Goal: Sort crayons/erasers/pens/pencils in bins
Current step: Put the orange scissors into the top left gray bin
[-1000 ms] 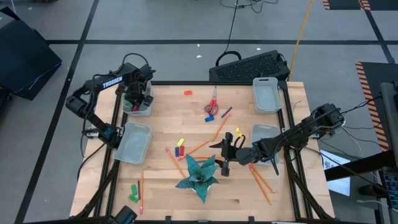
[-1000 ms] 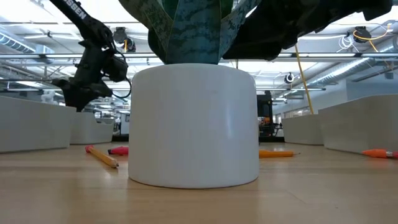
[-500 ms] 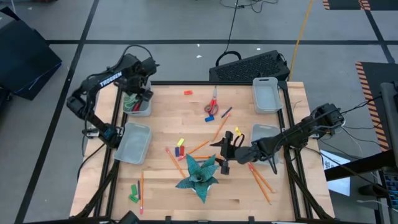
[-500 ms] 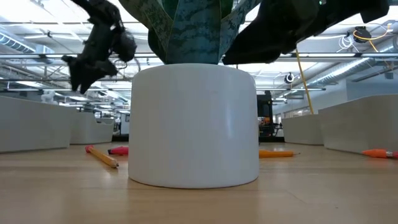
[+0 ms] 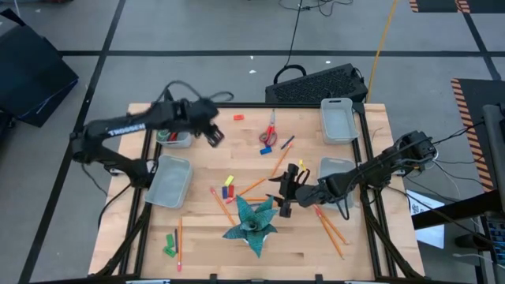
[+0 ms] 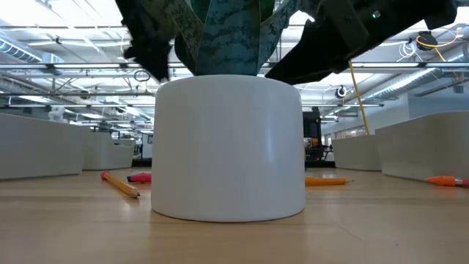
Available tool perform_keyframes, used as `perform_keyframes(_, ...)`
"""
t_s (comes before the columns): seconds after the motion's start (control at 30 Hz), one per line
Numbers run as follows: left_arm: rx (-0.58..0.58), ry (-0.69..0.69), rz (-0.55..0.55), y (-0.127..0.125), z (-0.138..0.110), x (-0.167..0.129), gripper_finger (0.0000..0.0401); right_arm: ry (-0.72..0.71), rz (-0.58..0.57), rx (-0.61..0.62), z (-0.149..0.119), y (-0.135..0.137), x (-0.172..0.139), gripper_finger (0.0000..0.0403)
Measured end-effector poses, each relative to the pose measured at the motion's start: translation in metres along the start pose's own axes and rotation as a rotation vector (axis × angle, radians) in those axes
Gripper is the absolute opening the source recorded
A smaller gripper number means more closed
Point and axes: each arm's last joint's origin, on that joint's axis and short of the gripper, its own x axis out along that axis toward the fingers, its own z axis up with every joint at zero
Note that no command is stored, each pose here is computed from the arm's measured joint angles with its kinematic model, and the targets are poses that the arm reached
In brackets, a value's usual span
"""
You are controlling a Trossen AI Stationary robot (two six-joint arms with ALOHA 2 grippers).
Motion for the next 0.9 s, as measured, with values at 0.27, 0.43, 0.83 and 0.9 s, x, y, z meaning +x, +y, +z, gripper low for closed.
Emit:
perform_keyframes(0.27,0.114,-0.238,-0.225,-0.063,-0.034,0.019,0.0219,0.086,-0.003,-0.014,-0.009,0.001,-0.003,0.0242)
perform_keyframes(0.43,0.185,-0.321,-0.294,-0.085,-0.05,0.036,0.0283,0.107,-0.006,-0.008,-0.012,0.001,-0.004,0.0242)
perform_keyframes(0.83,0.386,-0.492,-0.472,-0.122,-0.065,0.023,0.0291,0.106,-0.005,-0.009,-0.011,0.001,-0.004,0.0242)
perform_keyframes(0.9,0.398,-0.506,-0.487,-0.126,-0.067,0.02,0.0291,0.105,-0.004,-0.009,-0.011,0.001,-0.004,0.0242)
